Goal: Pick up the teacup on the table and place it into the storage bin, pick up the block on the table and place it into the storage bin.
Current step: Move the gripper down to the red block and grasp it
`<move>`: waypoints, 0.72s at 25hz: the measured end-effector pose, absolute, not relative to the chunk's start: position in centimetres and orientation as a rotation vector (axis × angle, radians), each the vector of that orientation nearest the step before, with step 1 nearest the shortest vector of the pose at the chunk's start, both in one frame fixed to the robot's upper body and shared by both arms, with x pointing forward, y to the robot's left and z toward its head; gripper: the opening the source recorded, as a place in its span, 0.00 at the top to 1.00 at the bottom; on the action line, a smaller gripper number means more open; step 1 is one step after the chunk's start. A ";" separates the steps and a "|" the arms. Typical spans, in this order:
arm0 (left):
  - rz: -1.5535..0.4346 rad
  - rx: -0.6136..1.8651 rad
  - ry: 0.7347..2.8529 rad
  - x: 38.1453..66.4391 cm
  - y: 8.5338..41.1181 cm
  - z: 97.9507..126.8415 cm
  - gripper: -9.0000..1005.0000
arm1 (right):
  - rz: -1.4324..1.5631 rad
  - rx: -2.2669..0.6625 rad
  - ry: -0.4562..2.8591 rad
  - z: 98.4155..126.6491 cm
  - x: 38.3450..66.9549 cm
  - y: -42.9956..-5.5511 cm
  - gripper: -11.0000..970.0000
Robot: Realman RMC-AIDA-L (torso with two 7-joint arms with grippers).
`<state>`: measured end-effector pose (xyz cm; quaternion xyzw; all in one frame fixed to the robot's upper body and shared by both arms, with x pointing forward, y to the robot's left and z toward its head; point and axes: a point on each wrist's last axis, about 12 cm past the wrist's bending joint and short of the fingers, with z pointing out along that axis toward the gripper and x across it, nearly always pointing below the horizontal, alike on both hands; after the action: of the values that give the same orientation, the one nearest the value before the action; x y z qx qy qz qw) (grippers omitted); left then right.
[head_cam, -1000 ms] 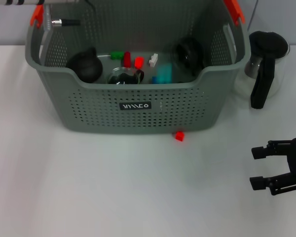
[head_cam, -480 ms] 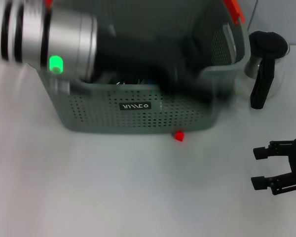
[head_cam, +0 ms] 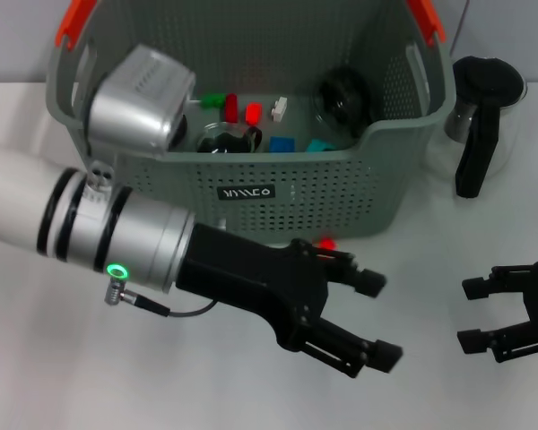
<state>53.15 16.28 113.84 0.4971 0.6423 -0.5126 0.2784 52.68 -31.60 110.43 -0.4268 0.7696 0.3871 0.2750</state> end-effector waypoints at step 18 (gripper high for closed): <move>-0.905 1.408 1.778 55.1 14.5 107.6 0.07 | 1.010 -0.905 2.137 110.8 51.5 -35.8 0.03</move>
<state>55.14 14.53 107.64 0.5418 0.6840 -0.3483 0.3425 51.51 -35.82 110.78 -0.3409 0.8054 0.3807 0.3004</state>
